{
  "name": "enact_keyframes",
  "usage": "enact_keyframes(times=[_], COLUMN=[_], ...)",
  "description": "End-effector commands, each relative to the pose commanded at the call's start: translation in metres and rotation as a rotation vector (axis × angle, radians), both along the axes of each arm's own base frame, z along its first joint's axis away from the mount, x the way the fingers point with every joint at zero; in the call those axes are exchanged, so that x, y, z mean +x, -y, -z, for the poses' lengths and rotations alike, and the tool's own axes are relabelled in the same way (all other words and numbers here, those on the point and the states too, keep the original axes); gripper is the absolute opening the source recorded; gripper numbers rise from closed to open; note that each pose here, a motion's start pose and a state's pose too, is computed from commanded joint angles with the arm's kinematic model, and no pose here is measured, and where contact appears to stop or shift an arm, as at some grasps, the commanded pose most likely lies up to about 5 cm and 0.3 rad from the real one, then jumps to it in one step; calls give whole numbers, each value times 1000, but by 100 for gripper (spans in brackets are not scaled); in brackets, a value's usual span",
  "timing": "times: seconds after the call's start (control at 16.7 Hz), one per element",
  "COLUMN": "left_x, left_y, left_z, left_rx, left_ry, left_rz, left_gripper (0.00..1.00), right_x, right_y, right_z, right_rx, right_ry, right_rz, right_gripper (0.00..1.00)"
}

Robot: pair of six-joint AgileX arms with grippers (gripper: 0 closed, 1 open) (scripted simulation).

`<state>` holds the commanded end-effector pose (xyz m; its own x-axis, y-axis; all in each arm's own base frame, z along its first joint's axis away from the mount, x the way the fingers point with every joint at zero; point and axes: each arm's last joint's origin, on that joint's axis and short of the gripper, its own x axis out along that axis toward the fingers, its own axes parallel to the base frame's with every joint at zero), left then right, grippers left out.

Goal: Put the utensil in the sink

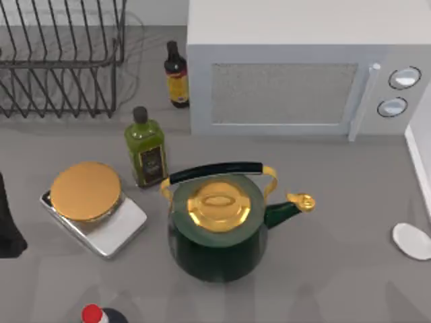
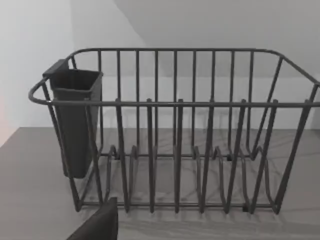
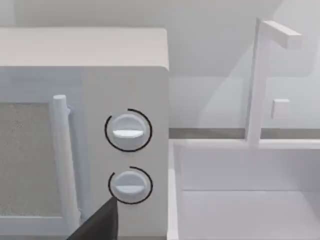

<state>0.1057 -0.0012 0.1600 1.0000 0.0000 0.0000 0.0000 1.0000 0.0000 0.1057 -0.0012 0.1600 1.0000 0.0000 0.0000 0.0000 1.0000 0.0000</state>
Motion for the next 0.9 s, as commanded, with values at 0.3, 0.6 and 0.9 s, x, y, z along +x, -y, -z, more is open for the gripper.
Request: enact_keyframes(times=[0.3, 0.6, 0.9], left_x=[0, 0, 0], left_y=[0, 0, 0], left_z=[0, 0, 0], left_rx=[0, 0, 0], left_ry=[0, 0, 0], left_rz=[0, 0, 0], left_gripper=[100, 100, 100], right_x=[1, 15, 53], right_y=[1, 1, 3], right_z=[-8, -30, -35], right_rx=[-55, -258, -470], right_ry=[-72, -436, -964], right_rz=[6, -41, -234], right_gripper=[100, 100, 100])
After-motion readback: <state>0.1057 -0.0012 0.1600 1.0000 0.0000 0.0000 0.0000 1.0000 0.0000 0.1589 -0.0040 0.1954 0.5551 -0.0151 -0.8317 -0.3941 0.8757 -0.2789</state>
